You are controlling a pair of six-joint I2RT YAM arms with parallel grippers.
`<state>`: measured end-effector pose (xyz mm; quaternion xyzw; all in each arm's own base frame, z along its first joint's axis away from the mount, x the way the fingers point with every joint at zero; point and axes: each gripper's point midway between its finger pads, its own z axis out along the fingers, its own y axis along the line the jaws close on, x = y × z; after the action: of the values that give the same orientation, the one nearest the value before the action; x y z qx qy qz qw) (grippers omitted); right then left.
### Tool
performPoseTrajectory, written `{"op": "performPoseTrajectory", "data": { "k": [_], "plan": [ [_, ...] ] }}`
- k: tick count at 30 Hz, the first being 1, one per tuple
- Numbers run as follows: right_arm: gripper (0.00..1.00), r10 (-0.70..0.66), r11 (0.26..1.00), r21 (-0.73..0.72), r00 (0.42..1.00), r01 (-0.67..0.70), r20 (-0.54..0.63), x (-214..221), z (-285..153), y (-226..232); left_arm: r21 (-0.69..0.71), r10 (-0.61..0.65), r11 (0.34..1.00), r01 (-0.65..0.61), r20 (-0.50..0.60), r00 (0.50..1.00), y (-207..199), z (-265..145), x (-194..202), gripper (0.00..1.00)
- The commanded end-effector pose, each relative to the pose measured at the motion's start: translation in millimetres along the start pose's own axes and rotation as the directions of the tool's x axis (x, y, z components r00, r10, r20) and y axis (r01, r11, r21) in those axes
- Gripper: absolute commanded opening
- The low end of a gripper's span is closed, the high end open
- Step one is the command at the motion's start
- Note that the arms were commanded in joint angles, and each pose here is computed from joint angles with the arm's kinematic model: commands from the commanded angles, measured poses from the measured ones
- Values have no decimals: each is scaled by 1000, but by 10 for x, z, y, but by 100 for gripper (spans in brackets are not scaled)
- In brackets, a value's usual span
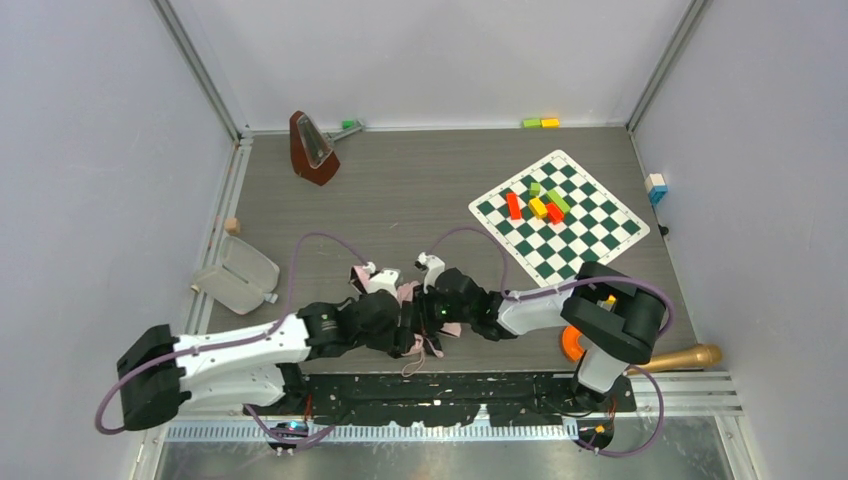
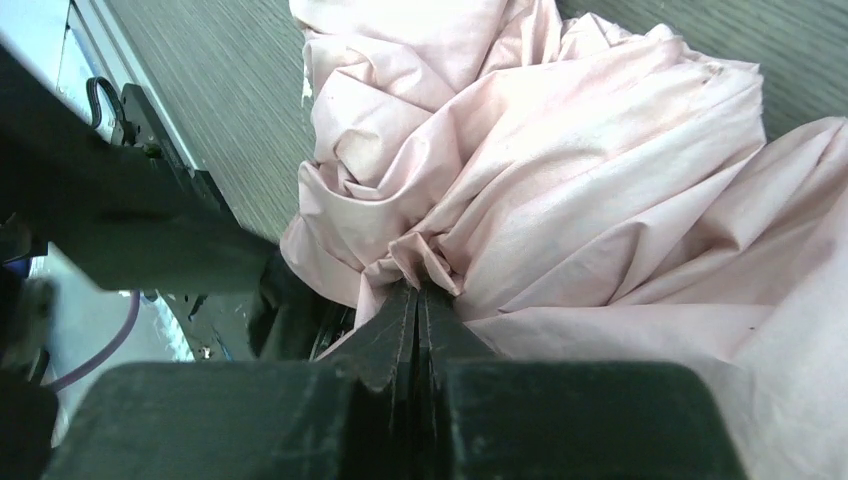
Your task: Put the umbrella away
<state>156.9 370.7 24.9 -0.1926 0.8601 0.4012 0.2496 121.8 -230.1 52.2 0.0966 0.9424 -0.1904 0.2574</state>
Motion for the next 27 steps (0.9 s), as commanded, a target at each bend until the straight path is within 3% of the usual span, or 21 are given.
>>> {"op": "performPoseTrajectory", "data": {
  "k": [1,8,13,16,20,27],
  "plan": [
    [5,17,931,359,971,72,-237,774,-171,-998,155,-41,987,36,31,999,-286,-358,-132,70],
    [6,-76,928,330,954,175,-291,726,-198,-982,94,-85,993,73,132,988,69,-854,-413,73],
    [6,-121,935,283,943,213,-311,682,-177,-912,-5,-232,971,238,199,952,610,-928,-695,73],
    [6,-140,941,255,940,225,-312,648,-149,-855,2,-295,953,302,214,931,748,-821,-862,74],
    [5,-161,941,237,935,242,-316,615,-145,-816,39,-346,938,344,136,928,724,-534,-1004,74],
    [5,-198,942,205,933,266,-299,520,-125,-728,38,-355,935,353,67,933,735,-136,-1176,72]
  ]
}}
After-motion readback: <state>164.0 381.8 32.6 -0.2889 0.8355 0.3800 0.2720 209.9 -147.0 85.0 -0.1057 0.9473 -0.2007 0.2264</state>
